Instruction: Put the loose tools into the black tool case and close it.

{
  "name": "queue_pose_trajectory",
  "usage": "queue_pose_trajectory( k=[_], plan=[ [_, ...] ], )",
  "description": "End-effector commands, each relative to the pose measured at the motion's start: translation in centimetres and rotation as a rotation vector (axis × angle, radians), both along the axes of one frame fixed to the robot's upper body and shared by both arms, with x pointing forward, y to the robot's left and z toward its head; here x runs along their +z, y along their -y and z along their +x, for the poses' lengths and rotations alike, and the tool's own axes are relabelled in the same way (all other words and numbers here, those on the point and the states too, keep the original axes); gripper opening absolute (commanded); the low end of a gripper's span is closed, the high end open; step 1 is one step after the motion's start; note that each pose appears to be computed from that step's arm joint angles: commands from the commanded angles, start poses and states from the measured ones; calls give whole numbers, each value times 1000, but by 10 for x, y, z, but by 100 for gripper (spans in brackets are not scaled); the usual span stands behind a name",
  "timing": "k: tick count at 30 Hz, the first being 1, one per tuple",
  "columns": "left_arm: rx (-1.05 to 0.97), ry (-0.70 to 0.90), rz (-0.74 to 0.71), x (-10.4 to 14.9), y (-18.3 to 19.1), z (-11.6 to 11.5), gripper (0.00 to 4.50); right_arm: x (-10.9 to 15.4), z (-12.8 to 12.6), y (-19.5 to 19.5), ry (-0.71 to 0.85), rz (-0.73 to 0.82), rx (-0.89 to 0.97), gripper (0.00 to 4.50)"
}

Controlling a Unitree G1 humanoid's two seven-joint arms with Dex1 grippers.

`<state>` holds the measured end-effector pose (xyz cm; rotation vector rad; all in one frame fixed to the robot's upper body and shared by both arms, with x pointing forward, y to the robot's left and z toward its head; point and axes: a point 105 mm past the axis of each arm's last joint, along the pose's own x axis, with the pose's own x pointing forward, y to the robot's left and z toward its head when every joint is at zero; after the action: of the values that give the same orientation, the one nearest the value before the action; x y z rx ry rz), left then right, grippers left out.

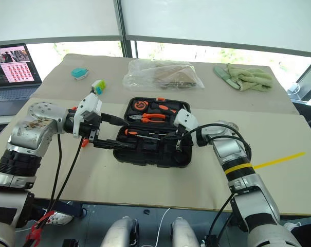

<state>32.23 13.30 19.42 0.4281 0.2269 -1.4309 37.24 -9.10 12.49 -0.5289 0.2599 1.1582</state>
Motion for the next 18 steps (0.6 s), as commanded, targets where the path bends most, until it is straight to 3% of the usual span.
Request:
queue_pose_trajectory(
  k=[1, 7, 10, 18],
  plan=[
    [-17, 50, -1, 12, 4, 2, 450, -19, 10, 1, 28, -127, -54, 1],
    [-16, 48, -3, 10, 4, 1, 450, -24, 0, -4, -1, -155, 0, 1],
    [3, 48, -3, 9, 2, 2, 450, -13, -5, -8, 7, -114, 30, 1],
    [317, 83, -52, 7, -43, 3, 450, 97, -16, -1, 156, 291, -8, 1]
  ],
)
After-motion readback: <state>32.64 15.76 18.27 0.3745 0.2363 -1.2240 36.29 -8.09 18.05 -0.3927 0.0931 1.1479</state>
